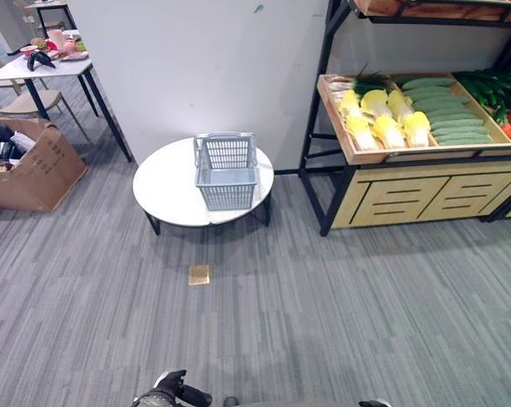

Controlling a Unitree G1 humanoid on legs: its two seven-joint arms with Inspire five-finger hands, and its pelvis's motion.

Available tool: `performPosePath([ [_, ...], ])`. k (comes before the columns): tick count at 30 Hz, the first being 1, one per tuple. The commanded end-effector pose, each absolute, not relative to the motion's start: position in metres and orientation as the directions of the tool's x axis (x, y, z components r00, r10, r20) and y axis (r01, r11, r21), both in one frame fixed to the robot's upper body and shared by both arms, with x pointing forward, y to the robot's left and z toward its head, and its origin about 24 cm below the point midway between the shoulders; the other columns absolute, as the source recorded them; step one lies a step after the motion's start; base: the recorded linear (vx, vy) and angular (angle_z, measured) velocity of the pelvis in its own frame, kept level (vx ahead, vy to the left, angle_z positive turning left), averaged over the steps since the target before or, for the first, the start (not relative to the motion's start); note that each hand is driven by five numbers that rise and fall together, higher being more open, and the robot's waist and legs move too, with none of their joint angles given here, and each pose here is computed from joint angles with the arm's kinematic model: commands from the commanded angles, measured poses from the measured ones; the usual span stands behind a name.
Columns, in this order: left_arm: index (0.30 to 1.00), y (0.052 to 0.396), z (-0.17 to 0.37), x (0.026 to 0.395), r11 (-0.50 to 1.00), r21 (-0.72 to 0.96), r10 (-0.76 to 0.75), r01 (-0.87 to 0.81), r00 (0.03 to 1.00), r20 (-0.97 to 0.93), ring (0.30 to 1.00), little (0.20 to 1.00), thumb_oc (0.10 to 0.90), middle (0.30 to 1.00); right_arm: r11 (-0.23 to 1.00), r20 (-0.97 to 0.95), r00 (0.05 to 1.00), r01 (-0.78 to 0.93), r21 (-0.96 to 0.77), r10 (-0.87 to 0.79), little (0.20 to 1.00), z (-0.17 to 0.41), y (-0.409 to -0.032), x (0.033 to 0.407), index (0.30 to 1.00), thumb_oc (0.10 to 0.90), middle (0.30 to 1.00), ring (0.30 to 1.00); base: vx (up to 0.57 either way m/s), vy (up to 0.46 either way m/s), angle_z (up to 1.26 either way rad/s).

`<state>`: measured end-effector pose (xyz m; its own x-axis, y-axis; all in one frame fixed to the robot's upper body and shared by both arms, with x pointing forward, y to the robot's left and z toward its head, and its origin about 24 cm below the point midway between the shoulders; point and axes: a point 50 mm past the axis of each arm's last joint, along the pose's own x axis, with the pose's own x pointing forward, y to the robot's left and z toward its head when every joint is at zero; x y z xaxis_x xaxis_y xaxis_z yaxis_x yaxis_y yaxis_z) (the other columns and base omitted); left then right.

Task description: Get the vegetables into the basket

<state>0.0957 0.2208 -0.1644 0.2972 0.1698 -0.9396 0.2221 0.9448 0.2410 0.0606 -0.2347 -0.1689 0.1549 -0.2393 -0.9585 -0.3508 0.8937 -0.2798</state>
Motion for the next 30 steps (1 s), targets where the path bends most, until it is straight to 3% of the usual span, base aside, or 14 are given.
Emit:
performPosePath([
  [1,1.000,0.223,-0.170,0.071,0.934,0.235,0.190,0.268,0.184,-0.964,1.000,1.000,0.900,1.000,0.866,-0.947,0.194,-0.388,-0.315,-0.257,1.000,-0.165,-0.242,0.076,1.000,0.900,1.000,1.000,0.00,0.000,0.00],
  [30,1.000,0.230,-0.165,0.086,0.941,0.263,0.214,0.213,0.228,-0.950,1.000,1.000,0.900,1.000,0.889,-0.935,0.243,-0.319,-0.327,-0.257,1.000,-0.160,-0.244,0.094,1.000,0.900,1.000,1.000,0.00,0.035,-0.04],
])
